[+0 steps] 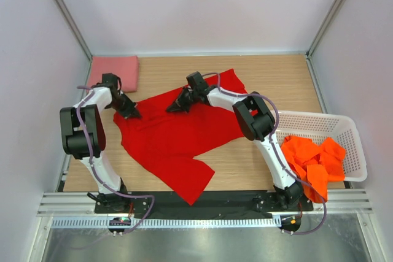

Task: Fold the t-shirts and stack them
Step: Fold the tshirt

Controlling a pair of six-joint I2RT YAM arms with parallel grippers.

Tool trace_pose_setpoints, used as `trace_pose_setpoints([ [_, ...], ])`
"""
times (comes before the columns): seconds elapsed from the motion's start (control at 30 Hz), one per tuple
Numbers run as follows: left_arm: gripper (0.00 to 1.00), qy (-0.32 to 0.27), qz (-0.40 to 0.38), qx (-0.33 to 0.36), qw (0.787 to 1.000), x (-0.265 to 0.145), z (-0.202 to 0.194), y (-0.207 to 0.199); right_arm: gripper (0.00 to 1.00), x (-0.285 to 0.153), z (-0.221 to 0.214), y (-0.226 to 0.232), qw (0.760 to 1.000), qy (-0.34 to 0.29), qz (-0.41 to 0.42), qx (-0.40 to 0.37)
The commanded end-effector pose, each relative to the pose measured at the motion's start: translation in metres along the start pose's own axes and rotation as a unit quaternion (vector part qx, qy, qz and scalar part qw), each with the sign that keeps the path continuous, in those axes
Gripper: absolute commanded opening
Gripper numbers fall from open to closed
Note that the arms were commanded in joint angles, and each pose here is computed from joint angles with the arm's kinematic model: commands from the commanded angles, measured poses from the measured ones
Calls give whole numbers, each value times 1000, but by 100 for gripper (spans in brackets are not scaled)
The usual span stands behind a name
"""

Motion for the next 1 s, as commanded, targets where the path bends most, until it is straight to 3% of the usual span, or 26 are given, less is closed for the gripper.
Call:
trace_pose_setpoints([
  [0.0,0,-17,-17,29,999,-30,-4,-9,1,-13,-5,14,999,10,2,-34],
  [0.37,0,-11,-38,33,999,-79,-63,14,2,-57,-27,7,986,16,-96,-137],
  [0.97,0,20,-48,17,999,-73,-125,36,2,-84,-64,-25,975,59,-146,-158],
])
Point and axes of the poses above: each gripper's point midway between its finger pads, its own x axis out along the fingers, its own y axis along the line the jaws close on, z = x × y, the point moved 7 cm from there along -x, back along the fingers, and after that the axes turned 1 degree about -x, right-handed, at the moved point
